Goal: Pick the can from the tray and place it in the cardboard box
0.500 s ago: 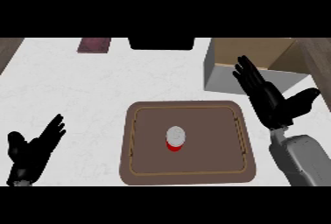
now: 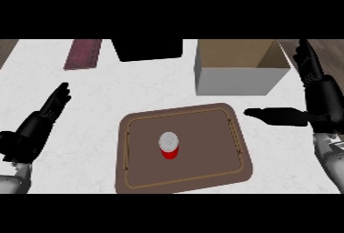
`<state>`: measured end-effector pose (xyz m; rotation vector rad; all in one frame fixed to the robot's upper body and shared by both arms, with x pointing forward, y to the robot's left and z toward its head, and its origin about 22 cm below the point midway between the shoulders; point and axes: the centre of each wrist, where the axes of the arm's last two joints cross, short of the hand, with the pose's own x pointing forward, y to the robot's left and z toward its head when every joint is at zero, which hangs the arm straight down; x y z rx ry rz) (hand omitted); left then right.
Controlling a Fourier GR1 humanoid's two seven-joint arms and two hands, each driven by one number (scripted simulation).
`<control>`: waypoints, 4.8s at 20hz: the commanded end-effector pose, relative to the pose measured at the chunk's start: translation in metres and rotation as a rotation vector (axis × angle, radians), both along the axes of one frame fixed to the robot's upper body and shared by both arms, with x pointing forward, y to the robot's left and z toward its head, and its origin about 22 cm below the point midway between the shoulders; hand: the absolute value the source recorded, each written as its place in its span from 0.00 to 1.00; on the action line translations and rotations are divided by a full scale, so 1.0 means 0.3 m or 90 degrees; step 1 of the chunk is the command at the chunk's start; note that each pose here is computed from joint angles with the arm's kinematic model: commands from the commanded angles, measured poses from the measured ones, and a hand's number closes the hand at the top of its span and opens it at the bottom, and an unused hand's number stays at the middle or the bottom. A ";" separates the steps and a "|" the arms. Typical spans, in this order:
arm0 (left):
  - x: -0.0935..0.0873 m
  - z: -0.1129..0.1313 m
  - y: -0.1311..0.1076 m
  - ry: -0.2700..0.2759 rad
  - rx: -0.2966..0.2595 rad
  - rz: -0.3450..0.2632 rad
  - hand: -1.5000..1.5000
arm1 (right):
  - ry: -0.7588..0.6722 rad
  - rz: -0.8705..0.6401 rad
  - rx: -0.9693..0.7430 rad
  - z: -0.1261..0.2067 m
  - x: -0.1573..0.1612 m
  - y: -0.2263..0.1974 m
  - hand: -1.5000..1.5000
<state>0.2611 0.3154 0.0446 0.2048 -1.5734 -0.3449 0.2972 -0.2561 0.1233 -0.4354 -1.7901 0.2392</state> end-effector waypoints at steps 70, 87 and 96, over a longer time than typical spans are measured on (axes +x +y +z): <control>0.087 0.039 -0.164 -0.098 0.017 -0.140 0.50 | 0.491 -0.013 -0.692 -0.163 -0.173 0.860 0.00; 0.147 0.072 -0.204 -0.094 0.026 -0.137 0.50 | 0.454 0.032 -0.736 -0.323 -0.140 0.825 1.00; 0.112 0.010 -0.104 -0.095 0.018 -0.128 0.50 | 0.318 0.007 -0.778 -0.312 -0.161 0.821 1.00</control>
